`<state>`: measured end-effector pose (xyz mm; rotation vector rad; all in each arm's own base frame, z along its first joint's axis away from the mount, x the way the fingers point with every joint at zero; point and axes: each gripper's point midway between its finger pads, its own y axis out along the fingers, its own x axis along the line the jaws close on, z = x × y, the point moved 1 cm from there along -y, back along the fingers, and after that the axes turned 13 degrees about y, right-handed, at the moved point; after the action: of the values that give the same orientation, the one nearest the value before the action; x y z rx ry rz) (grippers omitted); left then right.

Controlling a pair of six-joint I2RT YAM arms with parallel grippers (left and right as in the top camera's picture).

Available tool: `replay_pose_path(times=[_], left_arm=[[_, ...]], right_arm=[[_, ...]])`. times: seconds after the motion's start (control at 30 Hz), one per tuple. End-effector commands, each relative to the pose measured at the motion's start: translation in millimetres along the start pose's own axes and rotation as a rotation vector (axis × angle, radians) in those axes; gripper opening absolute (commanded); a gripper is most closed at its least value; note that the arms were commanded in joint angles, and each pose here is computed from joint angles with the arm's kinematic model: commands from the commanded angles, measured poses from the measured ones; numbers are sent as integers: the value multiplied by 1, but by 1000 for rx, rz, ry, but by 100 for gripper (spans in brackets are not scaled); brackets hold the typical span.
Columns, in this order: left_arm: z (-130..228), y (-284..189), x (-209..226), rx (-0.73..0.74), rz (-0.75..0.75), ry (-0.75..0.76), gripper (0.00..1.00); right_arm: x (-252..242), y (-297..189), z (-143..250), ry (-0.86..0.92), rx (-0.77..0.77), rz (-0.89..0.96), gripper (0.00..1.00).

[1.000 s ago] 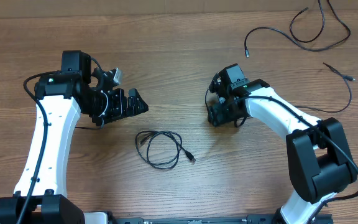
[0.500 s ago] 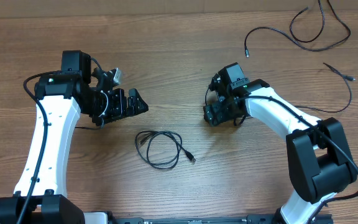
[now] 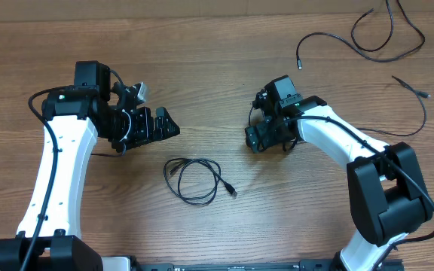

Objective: Untangle cables

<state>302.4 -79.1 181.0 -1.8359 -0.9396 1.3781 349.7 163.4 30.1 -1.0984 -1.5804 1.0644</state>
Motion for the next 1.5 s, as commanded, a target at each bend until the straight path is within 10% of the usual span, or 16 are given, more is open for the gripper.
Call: replay_pose_path(times=[0.0, 0.47, 1.0, 1.47], left_arm=[[-1, 0, 0, -3, -2, -4, 99], [-1, 0, 0, -3, -2, -4, 99], [-1, 0, 0, -4, -2, -4, 100], [-1, 0, 0, -3, -2, -5, 100]], right_arm=[[8, -3, -4, -3, -20, -41, 100], [15, -4, -11, -15, -46, -83, 100], [6, -3, 19, -102, 71, -44, 68], [-10, 6, 11, -163, 13, 50, 68]])
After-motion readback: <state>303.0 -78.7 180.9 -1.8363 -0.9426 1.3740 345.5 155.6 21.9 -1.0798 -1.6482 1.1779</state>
